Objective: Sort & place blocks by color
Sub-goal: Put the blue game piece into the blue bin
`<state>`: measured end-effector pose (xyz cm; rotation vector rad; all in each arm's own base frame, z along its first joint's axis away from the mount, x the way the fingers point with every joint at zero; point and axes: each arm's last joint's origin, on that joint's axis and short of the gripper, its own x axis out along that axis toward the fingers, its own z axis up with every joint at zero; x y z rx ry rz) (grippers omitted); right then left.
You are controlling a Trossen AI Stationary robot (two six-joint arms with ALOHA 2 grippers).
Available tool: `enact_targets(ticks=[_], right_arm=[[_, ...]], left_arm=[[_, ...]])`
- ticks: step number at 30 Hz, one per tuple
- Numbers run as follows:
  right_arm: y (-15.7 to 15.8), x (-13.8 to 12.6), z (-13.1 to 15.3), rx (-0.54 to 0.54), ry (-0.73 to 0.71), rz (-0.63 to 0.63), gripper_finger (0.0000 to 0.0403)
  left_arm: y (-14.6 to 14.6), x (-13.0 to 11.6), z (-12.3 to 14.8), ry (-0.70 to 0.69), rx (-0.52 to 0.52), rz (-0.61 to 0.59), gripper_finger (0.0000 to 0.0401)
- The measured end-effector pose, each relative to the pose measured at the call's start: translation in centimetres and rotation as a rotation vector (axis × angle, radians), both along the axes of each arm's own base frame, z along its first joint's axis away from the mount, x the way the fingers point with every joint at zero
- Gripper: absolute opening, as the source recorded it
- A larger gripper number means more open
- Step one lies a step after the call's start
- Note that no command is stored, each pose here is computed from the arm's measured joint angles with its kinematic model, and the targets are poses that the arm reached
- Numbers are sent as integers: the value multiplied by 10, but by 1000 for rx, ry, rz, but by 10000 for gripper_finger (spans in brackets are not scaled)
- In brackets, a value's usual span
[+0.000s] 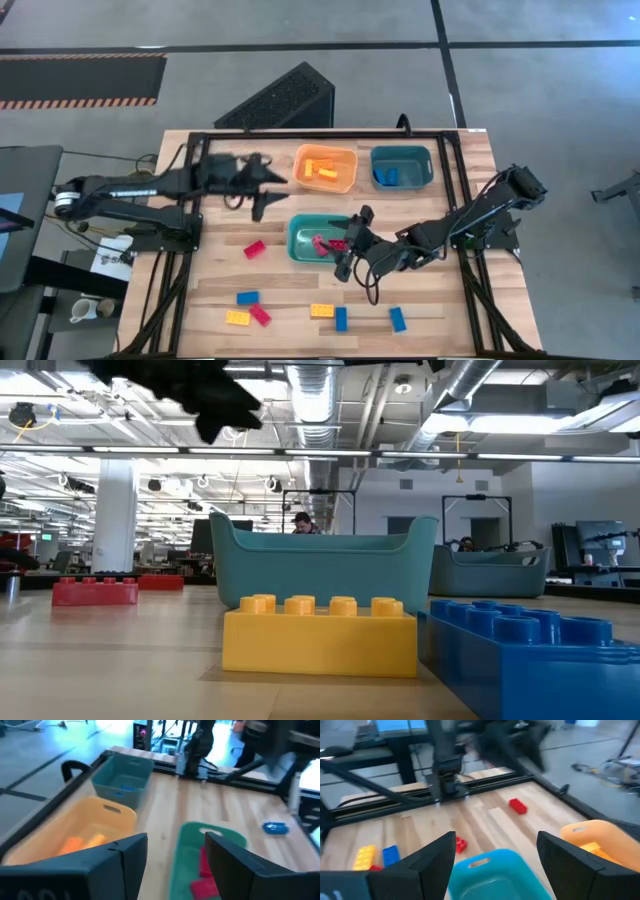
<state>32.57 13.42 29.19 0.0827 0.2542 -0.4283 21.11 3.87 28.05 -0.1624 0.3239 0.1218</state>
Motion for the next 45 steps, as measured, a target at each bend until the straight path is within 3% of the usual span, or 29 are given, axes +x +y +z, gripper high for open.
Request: enact_targets(ticks=[7,13,31,45], right_arm=[[-8,3,1,8,-18,-51,302],[-23,8,0,39,-31,-109,302],[-37,13,-1,83,-38,-131,302],[-35,11,-9,98,26,-118,302]], left_arm=[[-27,-31,-26,-168,-20,32,167],[-39,-39,-40,-342,-65,10,162],[-45,-40,-44,-329,-35,-31,162],[-45,-40,-34,-432,-26,-35,162]])
